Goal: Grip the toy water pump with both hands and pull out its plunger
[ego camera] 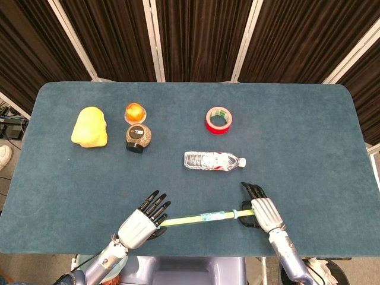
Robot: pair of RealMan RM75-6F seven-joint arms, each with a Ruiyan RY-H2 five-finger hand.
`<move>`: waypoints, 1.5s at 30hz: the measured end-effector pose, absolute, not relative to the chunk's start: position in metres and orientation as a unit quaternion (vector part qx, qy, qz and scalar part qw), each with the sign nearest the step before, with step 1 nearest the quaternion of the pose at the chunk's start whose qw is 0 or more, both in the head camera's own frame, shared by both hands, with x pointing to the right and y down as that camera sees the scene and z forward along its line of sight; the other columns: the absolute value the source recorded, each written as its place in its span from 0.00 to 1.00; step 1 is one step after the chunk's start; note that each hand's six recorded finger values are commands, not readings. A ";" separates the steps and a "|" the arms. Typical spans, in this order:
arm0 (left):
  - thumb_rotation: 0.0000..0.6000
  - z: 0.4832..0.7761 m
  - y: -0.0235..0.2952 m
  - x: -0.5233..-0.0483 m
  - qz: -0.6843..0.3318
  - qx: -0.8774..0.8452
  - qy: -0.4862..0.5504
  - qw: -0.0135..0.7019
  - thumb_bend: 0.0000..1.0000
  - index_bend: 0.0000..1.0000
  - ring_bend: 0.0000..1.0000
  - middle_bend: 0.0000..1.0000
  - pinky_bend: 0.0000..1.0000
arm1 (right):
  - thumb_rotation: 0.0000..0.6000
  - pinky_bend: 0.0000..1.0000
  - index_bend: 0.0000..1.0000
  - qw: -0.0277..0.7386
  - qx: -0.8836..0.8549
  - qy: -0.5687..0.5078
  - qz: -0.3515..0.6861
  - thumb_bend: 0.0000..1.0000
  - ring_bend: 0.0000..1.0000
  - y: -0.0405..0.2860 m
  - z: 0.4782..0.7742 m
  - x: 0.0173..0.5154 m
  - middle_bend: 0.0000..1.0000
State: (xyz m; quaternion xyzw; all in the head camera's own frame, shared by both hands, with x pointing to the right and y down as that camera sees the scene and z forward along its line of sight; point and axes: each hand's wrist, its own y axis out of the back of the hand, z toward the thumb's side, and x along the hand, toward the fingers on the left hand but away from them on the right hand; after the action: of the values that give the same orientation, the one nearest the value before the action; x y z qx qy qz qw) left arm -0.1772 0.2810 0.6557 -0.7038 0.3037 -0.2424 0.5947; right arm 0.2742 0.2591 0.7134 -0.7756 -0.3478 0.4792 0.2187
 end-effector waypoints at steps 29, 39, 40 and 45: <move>1.00 0.612 0.266 -0.233 -0.218 -0.690 0.366 0.585 0.55 0.78 0.12 0.25 0.15 | 1.00 0.00 0.86 0.277 -0.718 -0.392 0.505 0.30 0.00 0.204 0.670 0.336 0.16; 1.00 0.593 0.266 -0.252 -0.201 -0.680 0.380 0.594 0.55 0.78 0.12 0.26 0.15 | 1.00 0.00 0.86 0.287 -0.694 -0.413 0.515 0.29 0.00 0.186 0.662 0.355 0.16; 1.00 0.592 0.266 -0.253 -0.200 -0.679 0.382 0.594 0.55 0.78 0.12 0.26 0.15 | 1.00 0.00 0.86 0.287 -0.693 -0.414 0.516 0.29 0.00 0.185 0.661 0.356 0.16; 1.00 0.586 0.266 -0.261 -0.195 -0.677 0.386 0.596 0.55 0.78 0.12 0.26 0.15 | 1.00 0.00 0.86 0.290 -0.684 -0.421 0.519 0.29 0.00 0.178 0.659 0.362 0.16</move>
State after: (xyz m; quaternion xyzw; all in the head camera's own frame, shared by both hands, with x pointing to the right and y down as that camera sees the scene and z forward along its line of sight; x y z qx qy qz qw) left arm -0.2612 0.2663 0.5861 -0.6767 0.3861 -0.1951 0.5957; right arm 0.3621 0.1781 0.6585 -0.6844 -0.4213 0.5194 0.2904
